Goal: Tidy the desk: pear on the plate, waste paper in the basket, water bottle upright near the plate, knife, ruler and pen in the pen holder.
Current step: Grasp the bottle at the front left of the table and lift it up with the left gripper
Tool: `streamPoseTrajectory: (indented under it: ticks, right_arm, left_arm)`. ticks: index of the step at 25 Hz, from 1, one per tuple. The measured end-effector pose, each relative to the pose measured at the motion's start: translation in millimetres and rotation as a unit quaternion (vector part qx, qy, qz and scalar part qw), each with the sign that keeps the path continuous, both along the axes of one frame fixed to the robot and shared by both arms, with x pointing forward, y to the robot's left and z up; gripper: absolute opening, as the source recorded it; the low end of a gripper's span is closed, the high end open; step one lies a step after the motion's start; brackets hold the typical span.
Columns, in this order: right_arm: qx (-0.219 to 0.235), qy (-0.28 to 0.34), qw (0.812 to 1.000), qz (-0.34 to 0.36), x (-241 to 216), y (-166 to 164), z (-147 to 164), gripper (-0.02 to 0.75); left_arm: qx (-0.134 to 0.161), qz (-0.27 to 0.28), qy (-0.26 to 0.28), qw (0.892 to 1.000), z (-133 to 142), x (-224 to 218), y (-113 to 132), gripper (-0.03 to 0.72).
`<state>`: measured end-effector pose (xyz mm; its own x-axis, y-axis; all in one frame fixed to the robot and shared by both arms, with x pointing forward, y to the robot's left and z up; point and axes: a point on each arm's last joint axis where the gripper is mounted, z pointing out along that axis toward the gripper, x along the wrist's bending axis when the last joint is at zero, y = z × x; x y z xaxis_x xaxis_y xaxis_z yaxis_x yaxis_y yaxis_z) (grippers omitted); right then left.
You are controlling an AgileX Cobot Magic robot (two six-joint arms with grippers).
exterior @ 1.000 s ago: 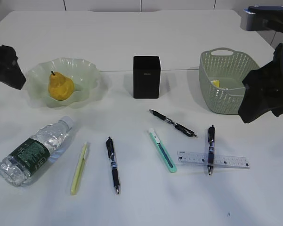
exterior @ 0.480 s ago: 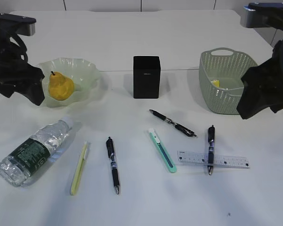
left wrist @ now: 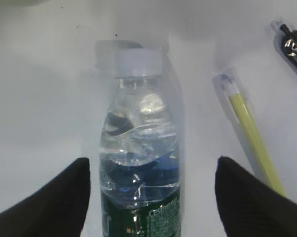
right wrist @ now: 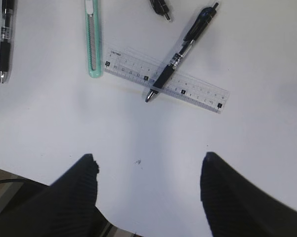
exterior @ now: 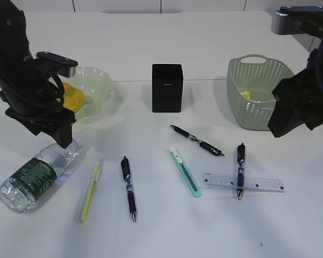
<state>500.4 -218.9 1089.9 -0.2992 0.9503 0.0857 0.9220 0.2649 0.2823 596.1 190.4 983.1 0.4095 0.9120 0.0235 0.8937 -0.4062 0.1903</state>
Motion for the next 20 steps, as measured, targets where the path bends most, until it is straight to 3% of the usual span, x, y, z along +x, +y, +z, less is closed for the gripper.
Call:
streamPoseTrajectory:
  ticks: [9, 20]
  right_arm:
    - [-0.003, 0.005, 1.000, 0.006, 2.1, 0.6, -3.2, 0.484]
    - [-0.003, 0.004, 1.000, 0.007, 2.1, 0.6, -3.2, 0.484]
  left_arm:
    - [0.021, -0.012, 0.026, 0.999, -30.4, 7.0, -4.5, 0.616]
    - [0.040, -0.017, 0.055, 0.998, -57.7, 11.3, -4.1, 0.608]
